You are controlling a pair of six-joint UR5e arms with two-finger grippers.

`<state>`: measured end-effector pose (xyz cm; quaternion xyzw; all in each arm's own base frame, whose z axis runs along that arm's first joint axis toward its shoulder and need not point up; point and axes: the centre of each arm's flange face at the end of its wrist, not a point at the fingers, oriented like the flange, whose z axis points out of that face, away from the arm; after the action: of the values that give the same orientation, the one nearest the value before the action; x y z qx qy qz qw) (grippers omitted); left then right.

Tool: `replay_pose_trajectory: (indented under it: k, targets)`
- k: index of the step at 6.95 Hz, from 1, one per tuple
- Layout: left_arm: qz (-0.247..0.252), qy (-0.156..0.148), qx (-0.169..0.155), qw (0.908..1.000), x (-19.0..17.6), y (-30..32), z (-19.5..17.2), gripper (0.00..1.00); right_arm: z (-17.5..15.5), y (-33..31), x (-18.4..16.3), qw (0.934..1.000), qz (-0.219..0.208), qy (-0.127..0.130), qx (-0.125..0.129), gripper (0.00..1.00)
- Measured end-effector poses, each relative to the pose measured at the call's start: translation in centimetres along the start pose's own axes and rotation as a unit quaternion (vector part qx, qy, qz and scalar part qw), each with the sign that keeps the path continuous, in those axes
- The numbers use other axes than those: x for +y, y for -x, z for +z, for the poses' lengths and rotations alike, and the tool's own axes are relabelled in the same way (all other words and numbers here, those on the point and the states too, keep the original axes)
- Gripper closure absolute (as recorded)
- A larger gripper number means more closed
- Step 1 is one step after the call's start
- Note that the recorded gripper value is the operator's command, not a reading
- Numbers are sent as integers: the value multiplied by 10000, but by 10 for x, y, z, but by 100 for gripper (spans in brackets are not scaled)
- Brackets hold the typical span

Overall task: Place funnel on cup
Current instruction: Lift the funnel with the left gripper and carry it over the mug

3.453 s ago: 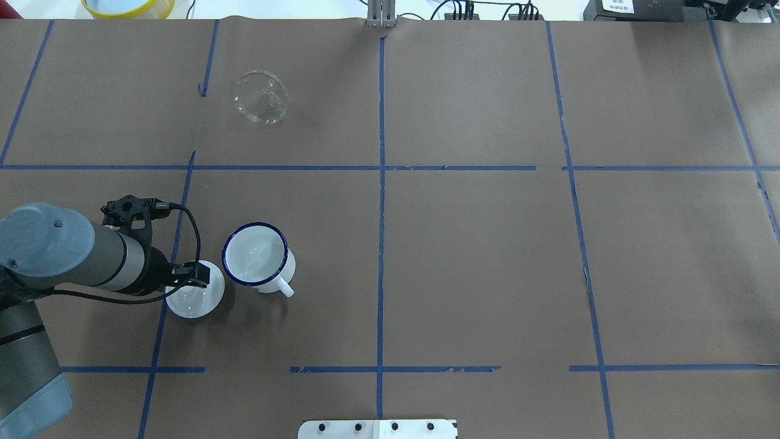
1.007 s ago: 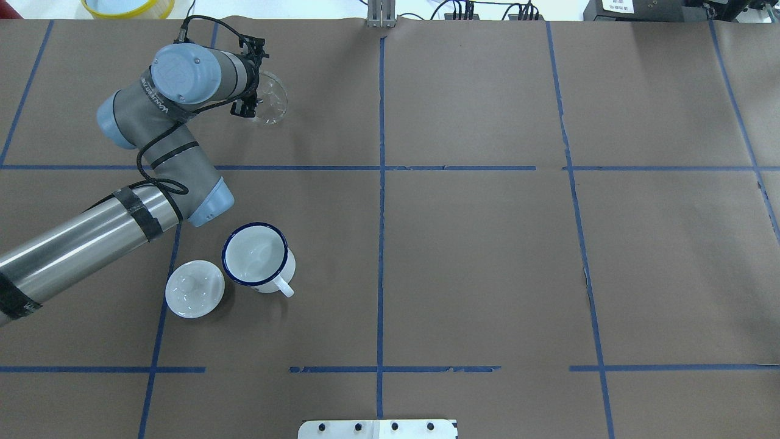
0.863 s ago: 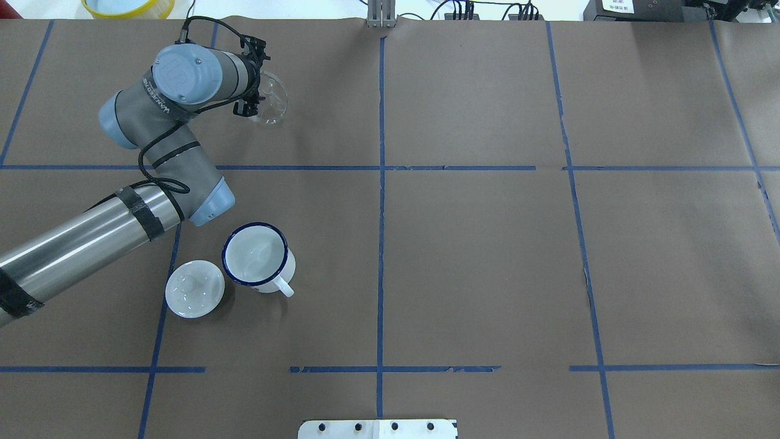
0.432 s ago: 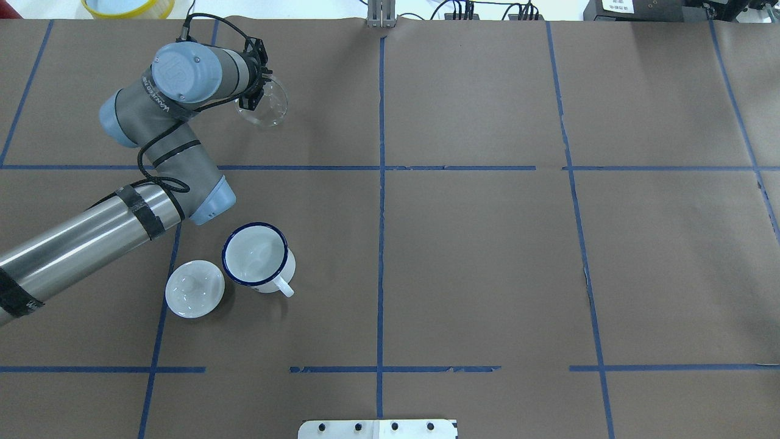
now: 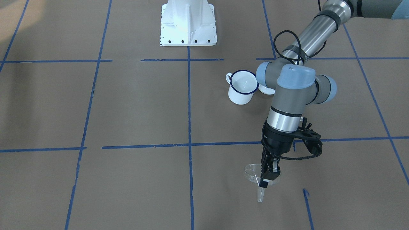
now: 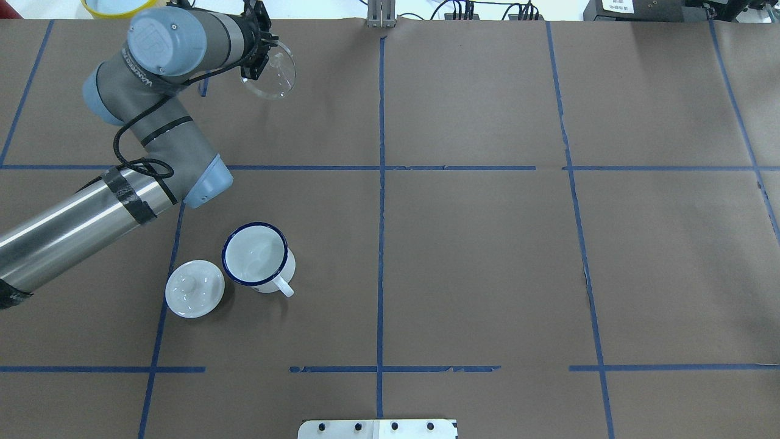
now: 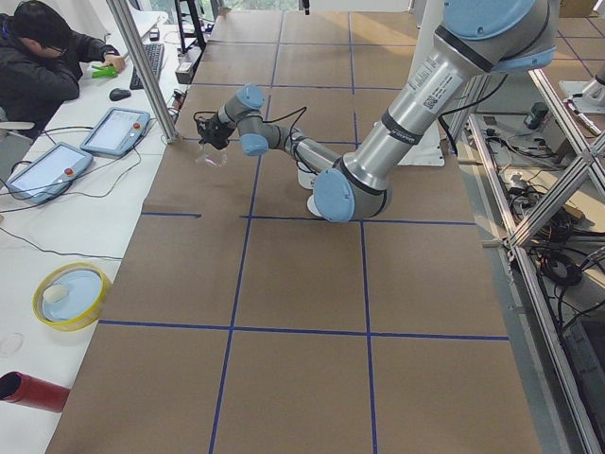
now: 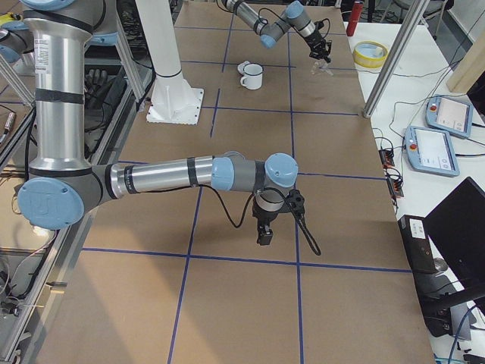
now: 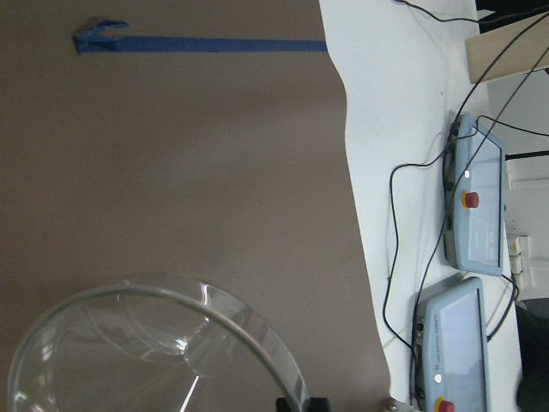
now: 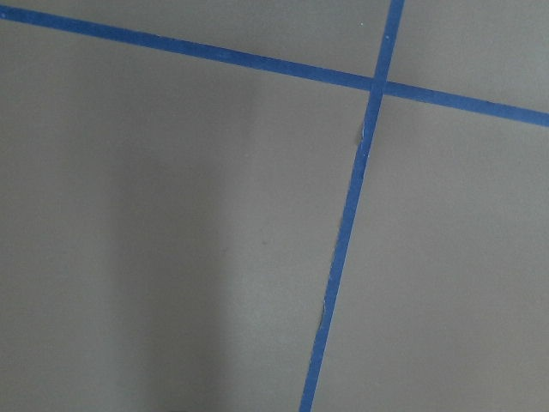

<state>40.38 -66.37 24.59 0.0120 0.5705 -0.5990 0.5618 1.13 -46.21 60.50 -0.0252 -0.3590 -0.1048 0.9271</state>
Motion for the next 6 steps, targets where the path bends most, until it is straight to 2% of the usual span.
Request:
replay_pose_trajectory:
  k: [1, 3, 4, 5, 6]
  targets:
    - [244, 144, -99, 9995, 13, -17, -27, 100, 0, 0, 0, 10000, -1, -1, 0, 0]
    - [1022, 450, -657, 9916, 43, -42, -101, 100, 0, 0, 0, 10000, 2, 2, 0, 0]
    - [1479, 542, -1138, 9809, 55, -44, -139, 100, 0, 0, 0, 10000, 1, 1, 0, 0]
    - [1907, 532, -1709, 9652, 60, -39, -172, 100, 0, 0, 0, 10000, 0, 0, 0, 0]
    - [2308, 557, -2342, 9427, 64, -24, -196, 100, 0, 0, 0, 10000, 0, 0, 0, 0]
